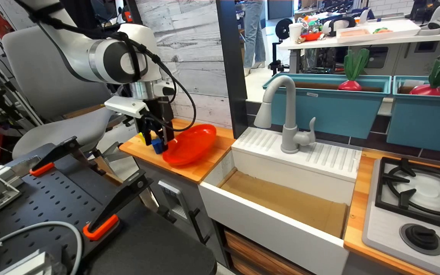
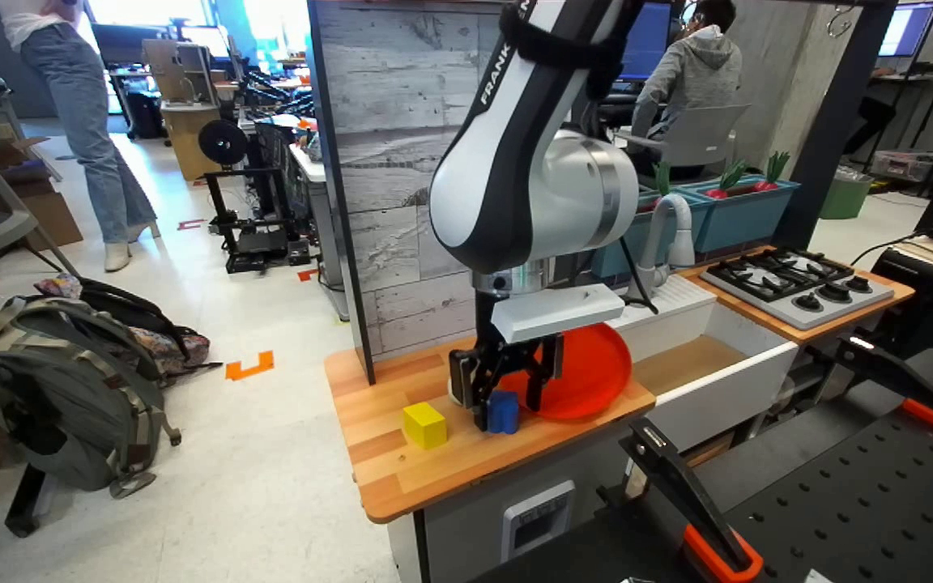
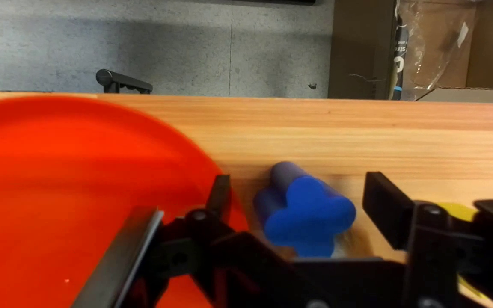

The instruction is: Put the blue block on the orange plate

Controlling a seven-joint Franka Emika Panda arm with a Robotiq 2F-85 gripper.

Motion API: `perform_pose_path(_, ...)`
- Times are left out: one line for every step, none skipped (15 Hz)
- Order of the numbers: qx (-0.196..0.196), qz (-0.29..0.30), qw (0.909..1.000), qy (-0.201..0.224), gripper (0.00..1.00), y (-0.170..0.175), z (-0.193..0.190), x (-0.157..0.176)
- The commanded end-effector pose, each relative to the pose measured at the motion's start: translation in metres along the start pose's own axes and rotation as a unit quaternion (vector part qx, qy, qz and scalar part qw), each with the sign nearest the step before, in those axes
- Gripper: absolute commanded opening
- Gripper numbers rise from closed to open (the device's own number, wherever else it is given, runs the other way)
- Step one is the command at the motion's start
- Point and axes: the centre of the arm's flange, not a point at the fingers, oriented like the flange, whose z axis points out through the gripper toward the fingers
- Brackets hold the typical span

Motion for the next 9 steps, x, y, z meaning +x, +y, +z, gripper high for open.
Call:
perform_pose_path(-0.002,0.007,1.0,0.005,0.51,-0.0075,0.0072,0.0121)
perform_pose_path(-0.003,0.008,0.9999,0.005,0.42,-0.0078,0.008,0.0132)
perform_pose_path(-0.005,0.009,0.9999,0.004,0.35,-0.0075,0.0087,0.0146)
perform_pose_path(-0.006,0.01,0.9999,0.003,0.29,-0.0076,0.0083,0.0151)
perform_pose_path(-0.007,0.011,0.9999,0.004,0.2,-0.008,0.008,0.0155)
perform_pose_path(-0.007,0.011,0.9999,0.005,0.17,-0.008,0.0077,0.0155)
perform_pose_path(-0.007,0.011,0.9999,0.005,0.17,-0.0076,0.0069,0.0161)
perform_pose_path(-0.008,0.012,0.9999,0.005,0.17,-0.0071,0.0068,0.0161)
perform_pose_path(-0.009,0.013,0.9999,0.005,0.17,-0.0063,0.0062,0.0163)
